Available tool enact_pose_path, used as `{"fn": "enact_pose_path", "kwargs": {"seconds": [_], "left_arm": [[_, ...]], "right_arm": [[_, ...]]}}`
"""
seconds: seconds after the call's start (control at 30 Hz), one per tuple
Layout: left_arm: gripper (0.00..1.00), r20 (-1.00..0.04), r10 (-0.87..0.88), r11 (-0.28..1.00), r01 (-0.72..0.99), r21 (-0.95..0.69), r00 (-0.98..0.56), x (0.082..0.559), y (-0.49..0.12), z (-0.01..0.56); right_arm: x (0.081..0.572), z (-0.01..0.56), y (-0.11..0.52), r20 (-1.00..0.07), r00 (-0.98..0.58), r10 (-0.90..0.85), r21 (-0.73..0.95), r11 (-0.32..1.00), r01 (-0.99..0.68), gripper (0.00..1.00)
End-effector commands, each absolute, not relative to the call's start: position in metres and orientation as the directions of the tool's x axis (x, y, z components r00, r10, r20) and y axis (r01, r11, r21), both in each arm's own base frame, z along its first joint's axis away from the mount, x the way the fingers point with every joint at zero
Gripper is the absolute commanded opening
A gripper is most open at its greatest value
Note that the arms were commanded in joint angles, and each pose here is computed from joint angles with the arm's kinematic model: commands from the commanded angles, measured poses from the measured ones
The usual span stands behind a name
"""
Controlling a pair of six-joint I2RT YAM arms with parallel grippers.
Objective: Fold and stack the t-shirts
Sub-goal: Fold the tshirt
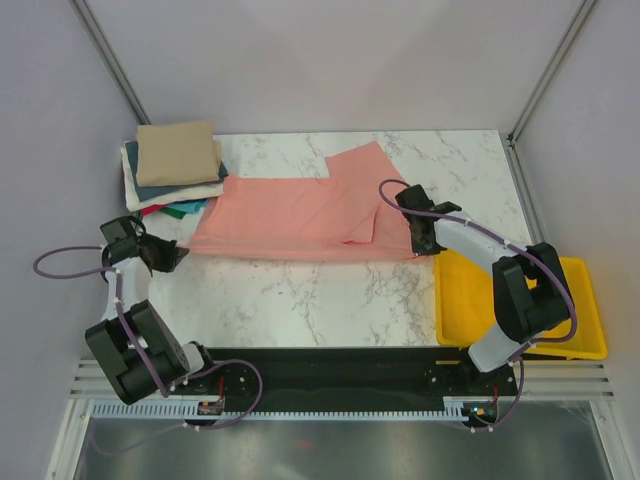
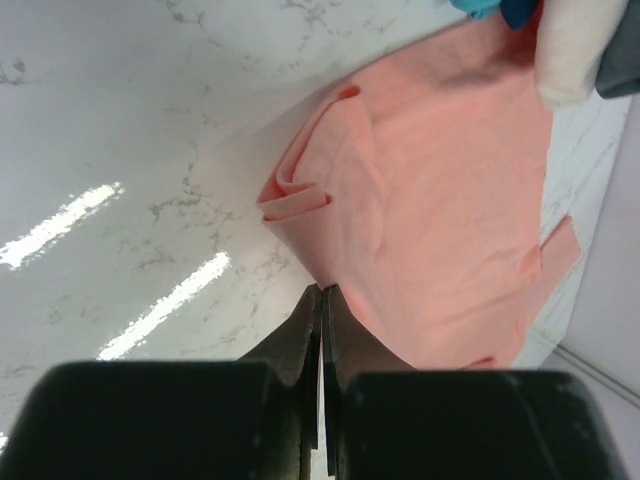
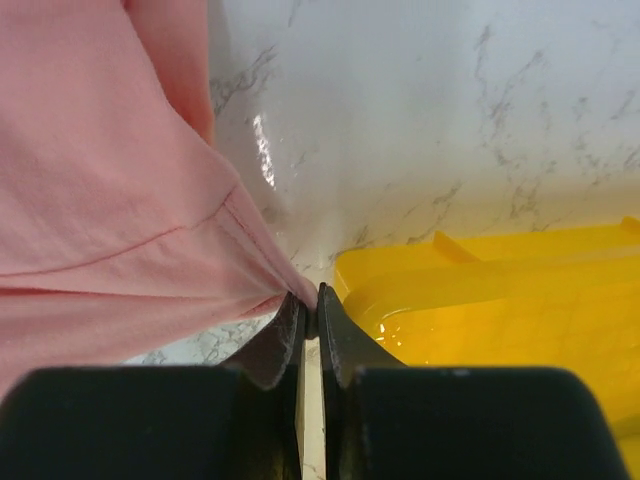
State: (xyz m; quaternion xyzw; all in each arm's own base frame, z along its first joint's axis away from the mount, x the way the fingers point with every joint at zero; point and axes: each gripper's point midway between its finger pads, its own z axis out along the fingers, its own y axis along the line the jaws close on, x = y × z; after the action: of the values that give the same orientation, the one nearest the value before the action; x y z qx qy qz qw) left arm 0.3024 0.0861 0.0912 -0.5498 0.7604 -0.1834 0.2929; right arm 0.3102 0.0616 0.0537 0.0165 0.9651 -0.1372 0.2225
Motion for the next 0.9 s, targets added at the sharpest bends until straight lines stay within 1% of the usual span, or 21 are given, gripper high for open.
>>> {"fn": "enact_pose_path", "kwargs": {"seconds": [0.0,0.03,0.07,0.13,0.17,0.23,0.27,0.33,0.37,0.43,0.47,0.5,0.53,0.57,0.6,0.63,0.67,0.7,0.73,0.83,0.87], "left_arm": [[0.02,-0.322,-0.92,0.387,-0.664,-0.64,-0.225,0.303,0.093,0.112],[0.02,-0.32,-0.919,0.388,-0.656,-0.647,-0.229,0.302,0.09,0.113],[0.02,-0.336,-0.914,0.399,-0.644,-0.652,-0.227,0.299,0.088,0.121],[0.02,-0.355,-0.907,0.415,-0.633,-0.653,-0.228,0.296,0.087,0.13],[0.02,-0.355,-0.905,0.42,-0.631,-0.652,-0.235,0.292,0.084,0.132],[0.02,-0.35,-0.904,0.425,-0.618,-0.662,-0.246,0.286,0.077,0.133],[0.02,-0.342,-0.906,0.421,-0.621,-0.661,-0.25,0.283,0.074,0.131],[0.02,-0.316,-0.911,0.411,-0.637,-0.651,-0.266,0.274,0.068,0.12],[0.02,-0.31,-0.911,0.413,-0.641,-0.647,-0.273,0.271,0.065,0.117],[0.02,-0.28,-0.917,0.399,-0.644,-0.653,-0.284,0.263,0.056,0.108],[0.02,-0.265,-0.919,0.394,-0.643,-0.657,-0.292,0.26,0.052,0.105],[0.02,-0.244,-0.921,0.387,-0.631,-0.673,-0.305,0.258,0.045,0.104],[0.04,-0.234,-0.921,0.383,-0.628,-0.677,-0.31,0.253,0.04,0.1],[0.06,-0.228,-0.922,0.38,-0.626,-0.681,-0.312,0.251,0.037,0.098],[0.09,-0.23,-0.921,0.384,-0.62,-0.684,-0.316,0.249,0.036,0.099],[0.18,-0.227,-0.92,0.385,-0.623,-0.681,-0.32,0.246,0.034,0.098],[0.24,-0.239,-0.914,0.399,-0.614,-0.681,-0.329,0.245,0.033,0.101],[0.29,-0.247,-0.909,0.409,-0.602,-0.686,-0.336,0.247,0.033,0.109],[0.41,-0.244,-0.904,0.416,-0.596,-0.686,-0.35,0.246,0.03,0.112],[0.62,-0.294,-0.882,0.46,-0.542,-0.703,-0.368,0.25,0.03,0.133],[0.64,-0.318,-0.87,0.484,-0.526,-0.7,-0.377,0.25,0.031,0.138]], "right_arm": [[0.319,0.1,0.019,-0.517,-0.855,-0.049,-0.434,0.875,0.213,0.08],[0.322,0.11,0.017,-0.544,-0.838,-0.048,-0.435,0.87,0.232,0.07],[0.324,0.127,0.015,-0.594,-0.804,-0.034,-0.415,0.869,0.27,0.04],[0.327,0.15,0.01,-0.66,-0.751,-0.016,-0.389,0.863,0.323,0.0],[0.328,0.169,0.011,-0.717,-0.697,0.005,-0.335,0.874,0.352,0.0],[0.322,0.166,0.012,-0.738,-0.675,0.02,-0.295,0.89,0.349,0.0],[0.323,0.17,0.016,-0.764,-0.644,0.03,-0.255,0.904,0.344,0.02],[0.315,0.144,0.019,-0.721,-0.692,0.029,-0.26,0.915,0.309,0.04],[0.309,0.128,0.02,-0.676,-0.736,0.027,-0.285,0.912,0.294,0.08],[0.3,0.109,0.018,-0.63,-0.775,0.048,-0.304,0.903,0.303,0.14],[0.298,0.101,0.024,-0.608,-0.792,0.052,-0.287,0.916,0.281,0.22],[0.294,0.094,0.025,-0.596,-0.801,0.058,-0.277,0.921,0.274,0.31],[0.292,0.092,0.029,-0.595,-0.801,0.067,-0.257,0.928,0.269,0.43],[0.292,0.095,0.033,-0.604,-0.792,0.083,-0.222,0.938,0.267,0.65],[0.291,0.096,0.033,-0.612,-0.785,0.092,-0.213,0.937,0.275,0.73],[0.291,0.099,0.032,-0.624,-0.773,0.112,-0.201,0.933,0.298,0.82],[0.292,0.108,0.032,-0.647,-0.753,0.123,-0.181,0.934,0.308,0.91],[0.293,0.114,0.032,-0.661,-0.74,0.126,-0.175,0.933,0.315,0.92],[0.294,0.119,0.032,-0.668,-0.733,0.129,-0.166,0.934,0.316,0.93],[0.301,0.143,0.037,-0.712,-0.685,0.153,-0.104,0.942,0.318,0.93],[0.306,0.153,0.042,-0.727,-0.668,0.158,-0.076,0.949,0.306,0.93]]}}
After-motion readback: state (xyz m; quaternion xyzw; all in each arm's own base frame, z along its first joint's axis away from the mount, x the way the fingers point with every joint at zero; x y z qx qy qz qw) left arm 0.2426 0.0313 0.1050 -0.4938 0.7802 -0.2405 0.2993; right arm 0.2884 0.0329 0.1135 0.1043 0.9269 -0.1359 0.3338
